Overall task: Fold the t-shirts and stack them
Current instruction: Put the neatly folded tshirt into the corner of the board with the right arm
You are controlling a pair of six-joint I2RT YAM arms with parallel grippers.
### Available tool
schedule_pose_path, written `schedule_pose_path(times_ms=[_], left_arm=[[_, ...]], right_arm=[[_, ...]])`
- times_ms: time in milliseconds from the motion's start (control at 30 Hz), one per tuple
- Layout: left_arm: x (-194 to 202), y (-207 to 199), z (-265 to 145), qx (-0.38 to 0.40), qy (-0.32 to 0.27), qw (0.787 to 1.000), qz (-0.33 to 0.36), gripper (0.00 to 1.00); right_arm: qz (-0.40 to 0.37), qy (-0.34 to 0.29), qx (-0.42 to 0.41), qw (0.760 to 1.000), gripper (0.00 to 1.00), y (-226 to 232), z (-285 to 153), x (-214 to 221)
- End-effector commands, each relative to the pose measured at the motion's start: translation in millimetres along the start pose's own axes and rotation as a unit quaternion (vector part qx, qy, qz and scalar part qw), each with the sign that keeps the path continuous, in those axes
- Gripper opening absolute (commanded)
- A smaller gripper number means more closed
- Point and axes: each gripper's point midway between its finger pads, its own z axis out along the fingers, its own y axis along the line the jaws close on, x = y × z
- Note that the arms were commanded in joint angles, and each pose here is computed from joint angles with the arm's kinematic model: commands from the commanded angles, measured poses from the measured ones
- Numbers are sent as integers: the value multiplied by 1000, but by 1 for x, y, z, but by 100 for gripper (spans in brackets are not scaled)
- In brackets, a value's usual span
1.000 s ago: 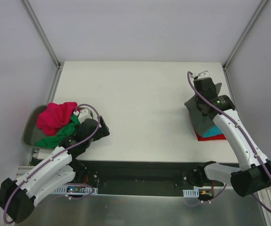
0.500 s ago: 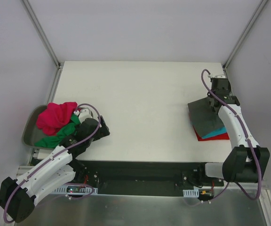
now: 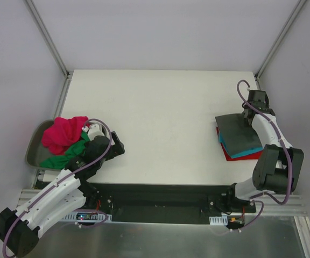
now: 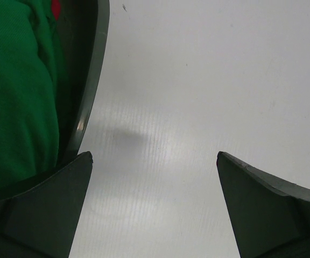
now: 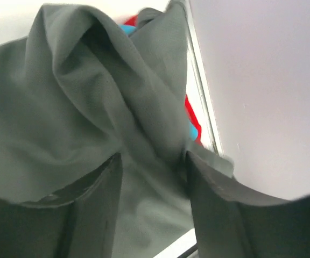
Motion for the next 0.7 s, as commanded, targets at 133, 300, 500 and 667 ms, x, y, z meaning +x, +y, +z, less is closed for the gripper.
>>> schedule_pose_path(times_ms=[133,300,500,667], left_arm=[[-7,4,-1,-14,-16,1000,-5,99],[-9,3,0,-19,-18,1000,-10,99],[-12,-9,-2,-4,-7,1000,-19,99],[-5,-10,-1,-3,8,1000,-28,99]], right_arm=[[90,23,94,991,77,-43,-20,-15],[152,-5,41,987,96,-40,-55,-30],[220,-90,-194,952,96,28,-74,-53],[234,-72,-306,920,96,60,-64,-61]])
